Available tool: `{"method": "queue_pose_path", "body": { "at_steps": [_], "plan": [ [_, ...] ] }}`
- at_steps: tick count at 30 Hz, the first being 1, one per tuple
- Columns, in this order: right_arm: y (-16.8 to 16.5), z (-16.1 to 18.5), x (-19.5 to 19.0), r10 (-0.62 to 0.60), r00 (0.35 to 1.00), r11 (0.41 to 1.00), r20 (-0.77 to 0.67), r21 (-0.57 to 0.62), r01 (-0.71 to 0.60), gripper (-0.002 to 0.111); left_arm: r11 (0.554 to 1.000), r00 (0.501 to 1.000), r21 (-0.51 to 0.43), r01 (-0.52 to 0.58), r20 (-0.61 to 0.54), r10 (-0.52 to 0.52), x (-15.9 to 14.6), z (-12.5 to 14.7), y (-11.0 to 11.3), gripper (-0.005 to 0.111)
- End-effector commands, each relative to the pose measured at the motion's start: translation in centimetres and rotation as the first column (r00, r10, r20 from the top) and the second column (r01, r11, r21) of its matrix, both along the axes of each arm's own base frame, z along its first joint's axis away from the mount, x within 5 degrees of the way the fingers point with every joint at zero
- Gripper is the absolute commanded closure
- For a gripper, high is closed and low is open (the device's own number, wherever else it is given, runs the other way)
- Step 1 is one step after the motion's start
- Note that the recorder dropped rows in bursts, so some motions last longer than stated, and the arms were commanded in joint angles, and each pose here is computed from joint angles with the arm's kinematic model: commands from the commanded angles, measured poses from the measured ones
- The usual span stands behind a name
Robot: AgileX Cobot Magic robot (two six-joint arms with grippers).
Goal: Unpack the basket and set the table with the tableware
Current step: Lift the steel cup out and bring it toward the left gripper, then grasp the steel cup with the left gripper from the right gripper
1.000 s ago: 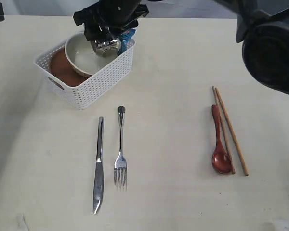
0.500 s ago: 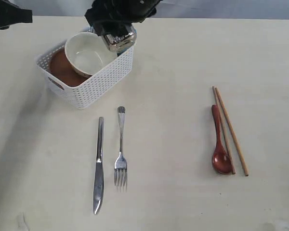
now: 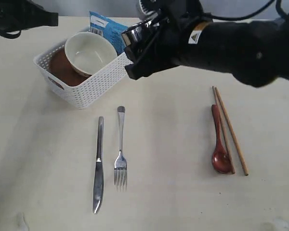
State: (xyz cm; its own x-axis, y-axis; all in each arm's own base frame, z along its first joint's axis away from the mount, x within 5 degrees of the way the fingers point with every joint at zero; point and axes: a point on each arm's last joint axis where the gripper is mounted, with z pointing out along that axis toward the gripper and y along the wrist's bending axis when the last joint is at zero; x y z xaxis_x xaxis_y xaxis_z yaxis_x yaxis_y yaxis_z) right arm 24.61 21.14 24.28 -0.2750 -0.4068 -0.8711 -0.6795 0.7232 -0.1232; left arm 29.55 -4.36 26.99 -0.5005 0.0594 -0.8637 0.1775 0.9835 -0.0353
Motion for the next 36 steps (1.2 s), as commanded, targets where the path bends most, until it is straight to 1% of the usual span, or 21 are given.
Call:
{"method": "queue_pose_path", "body": {
  "at_steps": [1,3,7,13,17,20,23,27,29,30,34,36],
  "plan": [
    [-0.3,-0.5,-1.3,0.009,0.987,0.999,0.162,0.040,-0.016,0.109,0.978,0.979,0.042,0.205,-0.030,-0.204,-0.6,0.8,-3.2,0.107],
    [-0.2,-1.1,-2.1,0.040,0.974,0.998,0.223,0.037,-0.049,0.109,0.962,0.965,0.077,0.261,-0.022,-0.260,-0.8,0.8,-4.2,0.107],
    [-0.6,-2.1,-3.2,0.047,0.956,0.996,0.290,0.055,-0.066,0.109,0.951,0.956,0.093,0.295,-0.015,-0.294,-1.0,0.9,-5.0,0.107],
    [-1.6,-3.4,-4.0,0.037,0.953,0.997,0.300,0.052,-0.055,0.109,0.945,0.950,0.089,0.314,-0.028,-0.312,-1.3,0.9,-5.1,0.107],
    [-1.8,-3.9,-4.2,0.042,0.958,0.998,0.285,0.038,-0.055,0.109,0.924,0.926,0.062,0.378,-0.050,-0.375,-2.1,1.9,-5.5,0.107],
    [-1.8,-4.2,-4.2,0.045,0.960,0.998,0.276,0.030,-0.055,0.109,0.896,0.893,-0.029,0.442,-0.084,-0.443,-2.9,2.8,-6.3,0.107],
    [-1.6,-4.8,-4.1,0.049,0.964,0.998,0.261,0.016,-0.055,0.109,0.875,0.877,-0.151,0.461,-0.075,-0.475,-3.2,3.7,-7.0,0.107],
    [-1.5,-5.6,-3.9,0.054,0.969,0.998,0.240,-0.004,-0.055,0.109,0.820,0.828,-0.192,0.540,-0.058,-0.558,-3.7,4.1,-7.7,0.106],
    [-1.4,-5.8,-3.9,0.059,0.970,0.998,0.235,-0.011,-0.058,0.109,0.785,0.796,-0.203,0.585,-0.042,-0.604,-4.0,4.2,-8.1,0.100],
    [-1.4,-5.8,-3.9,0.063,0.970,0.998,0.237,-0.013,-0.062,0.109,0.770,0.780,-0.197,0.607,-0.035,-0.624,-4.2,4.3,-8.2,0.095],
    [-1.4,-5.8,-3.9,0.068,0.968,0.998,0.240,-0.018,-0.066,0.109,0.754,0.762,-0.189,0.629,-0.044,-0.646,-4.2,4.0,-8.3,0.070],
    [-1.4,-5.8,-4.0,0.083,0.965,0.996,0.249,-0.030,-0.078,0.109,0.754,0.759,-0.199,0.626,-0.065,-0.647,-3.8,3.4,-8.4,0.063]
  ]
}}
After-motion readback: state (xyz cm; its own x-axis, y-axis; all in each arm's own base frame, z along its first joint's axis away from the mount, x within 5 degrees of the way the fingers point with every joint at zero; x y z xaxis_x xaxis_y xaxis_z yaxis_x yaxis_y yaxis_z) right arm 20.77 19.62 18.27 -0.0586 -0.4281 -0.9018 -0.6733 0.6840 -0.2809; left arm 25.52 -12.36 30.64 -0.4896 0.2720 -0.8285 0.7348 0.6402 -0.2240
